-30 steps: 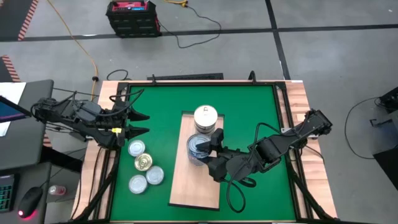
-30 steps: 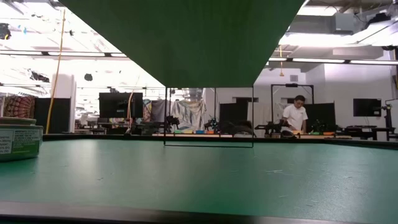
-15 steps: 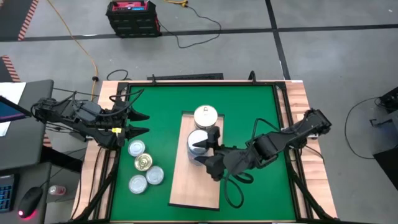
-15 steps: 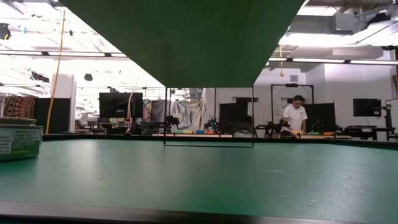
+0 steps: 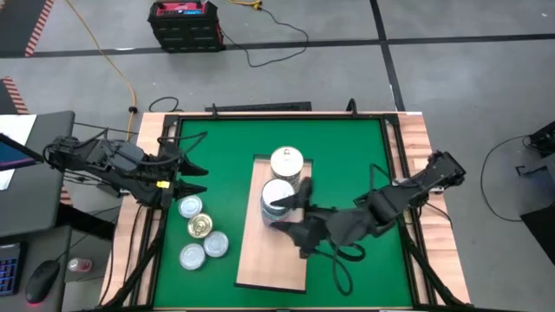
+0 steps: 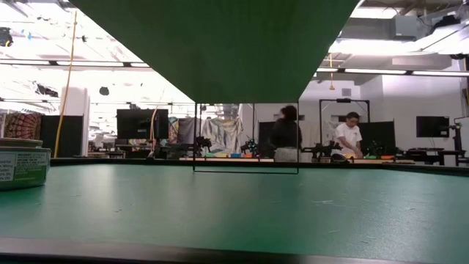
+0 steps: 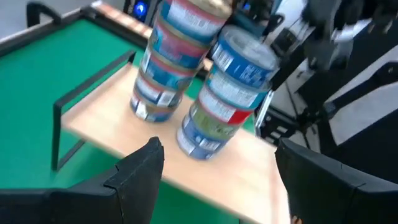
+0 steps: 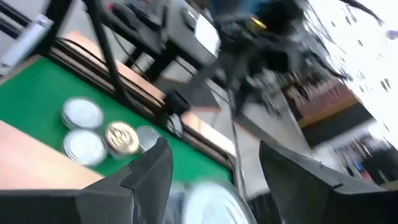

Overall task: Stack canned seafood by type on shelf
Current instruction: Stack the blue tuna can on top of the yellow blue tuna can on the shelf

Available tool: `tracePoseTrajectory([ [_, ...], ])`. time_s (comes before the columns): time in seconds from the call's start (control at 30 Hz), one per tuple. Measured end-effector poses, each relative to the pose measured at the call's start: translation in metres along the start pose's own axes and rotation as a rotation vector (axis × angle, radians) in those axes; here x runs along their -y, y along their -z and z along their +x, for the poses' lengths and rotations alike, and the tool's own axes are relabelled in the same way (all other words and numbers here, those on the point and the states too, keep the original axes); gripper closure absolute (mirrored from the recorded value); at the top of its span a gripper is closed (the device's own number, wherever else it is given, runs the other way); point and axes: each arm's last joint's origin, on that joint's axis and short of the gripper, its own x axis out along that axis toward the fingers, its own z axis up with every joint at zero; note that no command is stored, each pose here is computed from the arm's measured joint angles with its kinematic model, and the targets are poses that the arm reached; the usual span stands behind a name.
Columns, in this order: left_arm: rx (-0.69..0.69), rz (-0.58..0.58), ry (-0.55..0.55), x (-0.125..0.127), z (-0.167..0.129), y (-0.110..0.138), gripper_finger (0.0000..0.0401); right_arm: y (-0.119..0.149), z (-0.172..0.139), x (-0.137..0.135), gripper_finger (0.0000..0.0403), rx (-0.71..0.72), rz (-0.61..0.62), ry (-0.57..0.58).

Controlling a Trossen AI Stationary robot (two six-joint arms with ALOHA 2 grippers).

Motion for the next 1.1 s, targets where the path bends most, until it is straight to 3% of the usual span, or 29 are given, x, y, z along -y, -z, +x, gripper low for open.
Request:
tracePoseTrajectory([
  [0.17,-0.034,-0.004,-0.032,-0.002,0.001,0.004,0.0104,0.009,-0.032,0.017,0.0126,-0.128,0.07,0.081],
  [0.3,0.014,0.007,-0.103,-0.004,0.002,0.002,0.0104,0.026,-0.045,0.026,0.0126,-0.242,0.107,0.086],
  [0.53,0.006,0.088,-0.238,-0.001,0.03,0.006,0.0104,0.047,-0.033,0.012,0.0126,-0.415,-0.033,0.038],
  [0.7,0.044,0.123,-0.314,0.007,0.062,0.008,0.0104,0.049,-0.021,0.006,0.0127,-0.439,-0.136,0.046],
  [1.1,0.198,0.191,-0.377,0.023,0.116,0.007,0.0104,0.045,-0.023,0.004,0.0127,-0.424,-0.137,0.101],
])
